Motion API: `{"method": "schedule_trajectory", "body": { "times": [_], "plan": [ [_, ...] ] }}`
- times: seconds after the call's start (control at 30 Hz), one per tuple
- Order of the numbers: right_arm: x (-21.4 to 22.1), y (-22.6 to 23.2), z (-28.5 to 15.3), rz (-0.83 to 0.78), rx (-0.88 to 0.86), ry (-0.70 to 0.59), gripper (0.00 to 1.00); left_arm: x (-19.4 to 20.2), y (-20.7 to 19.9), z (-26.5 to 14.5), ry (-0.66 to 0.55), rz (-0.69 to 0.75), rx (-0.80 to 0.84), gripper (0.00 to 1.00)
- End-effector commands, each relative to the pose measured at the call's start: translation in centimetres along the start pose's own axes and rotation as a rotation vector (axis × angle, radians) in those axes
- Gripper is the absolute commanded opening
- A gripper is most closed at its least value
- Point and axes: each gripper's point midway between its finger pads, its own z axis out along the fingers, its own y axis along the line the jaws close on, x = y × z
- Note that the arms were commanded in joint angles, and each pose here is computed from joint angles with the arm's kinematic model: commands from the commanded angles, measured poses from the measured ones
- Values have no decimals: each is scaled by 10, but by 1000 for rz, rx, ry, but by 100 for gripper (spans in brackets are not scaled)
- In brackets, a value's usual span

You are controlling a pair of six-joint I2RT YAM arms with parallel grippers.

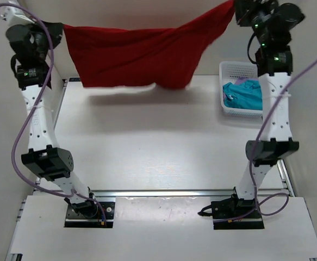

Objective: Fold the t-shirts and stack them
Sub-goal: Flatten out the tshirt

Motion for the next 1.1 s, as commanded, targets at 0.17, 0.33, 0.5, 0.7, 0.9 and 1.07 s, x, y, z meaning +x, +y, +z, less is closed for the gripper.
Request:
{"method": "schedule_trajectory", "body": {
  "times": [0.17, 0.33, 0.5, 0.7, 0.9, 1.07],
  "plan": [
    [-3, 12, -36, -51, 11, 46, 0, 14, 51, -8, 24, 15, -97, 0],
    [99, -17, -78, -55, 134, 239, 0, 56, 74, -40, 57, 77, -174, 0],
    [229, -42, -179, 14, 280, 528, 1, 139, 120, -116, 174, 49, -272, 0],
    [288, -19, -284, 27, 281, 728, 0, 219, 153, -199, 331, 66, -343, 0],
    [224, 15, -312, -23, 225, 573, 0, 241, 152, -239, 373, 139, -365, 0],
    [172, 47, -300, -53, 160, 455, 0, 228, 123, -235, 369, 95, -272, 0]
  ]
}}
